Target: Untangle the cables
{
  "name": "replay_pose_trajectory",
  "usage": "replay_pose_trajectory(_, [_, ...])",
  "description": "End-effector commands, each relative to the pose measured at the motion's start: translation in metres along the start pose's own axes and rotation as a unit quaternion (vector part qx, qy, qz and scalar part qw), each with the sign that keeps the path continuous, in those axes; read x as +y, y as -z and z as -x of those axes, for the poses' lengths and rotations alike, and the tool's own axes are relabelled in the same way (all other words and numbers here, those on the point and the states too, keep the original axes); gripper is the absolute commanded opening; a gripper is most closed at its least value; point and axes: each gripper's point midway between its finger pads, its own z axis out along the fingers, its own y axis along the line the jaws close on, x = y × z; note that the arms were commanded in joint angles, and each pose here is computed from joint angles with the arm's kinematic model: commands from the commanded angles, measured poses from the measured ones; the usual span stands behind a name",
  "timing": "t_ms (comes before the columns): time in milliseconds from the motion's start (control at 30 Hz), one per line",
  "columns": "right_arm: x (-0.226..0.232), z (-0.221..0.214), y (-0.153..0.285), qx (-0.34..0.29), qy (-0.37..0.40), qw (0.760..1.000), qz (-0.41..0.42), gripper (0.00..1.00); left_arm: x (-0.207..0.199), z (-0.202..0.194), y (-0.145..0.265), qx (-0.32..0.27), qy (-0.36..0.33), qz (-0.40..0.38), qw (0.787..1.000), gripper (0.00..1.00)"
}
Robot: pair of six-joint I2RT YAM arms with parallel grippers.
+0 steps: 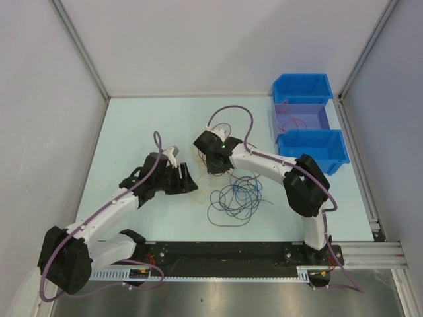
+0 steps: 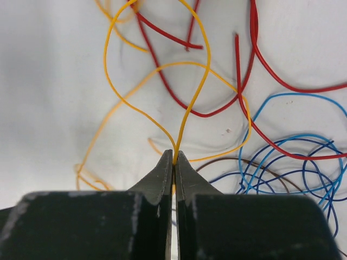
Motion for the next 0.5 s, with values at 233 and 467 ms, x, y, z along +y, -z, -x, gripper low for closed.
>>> replay_pose_trajectory(233, [0.024,0.079,0.102,-0.123,-0.010,0.990,0.070,0.00,-0.029,0.045,0.047,-0.085,-0.059,-0.021,0.994,0.70])
replay_pose_trajectory(467, [-0.010,0.039,0.062,-0.063,-0.027,0.998,-0.007,0.00,-0.024,0.049,0.066,-0.065,-0.115,0.017,0.991,0.72])
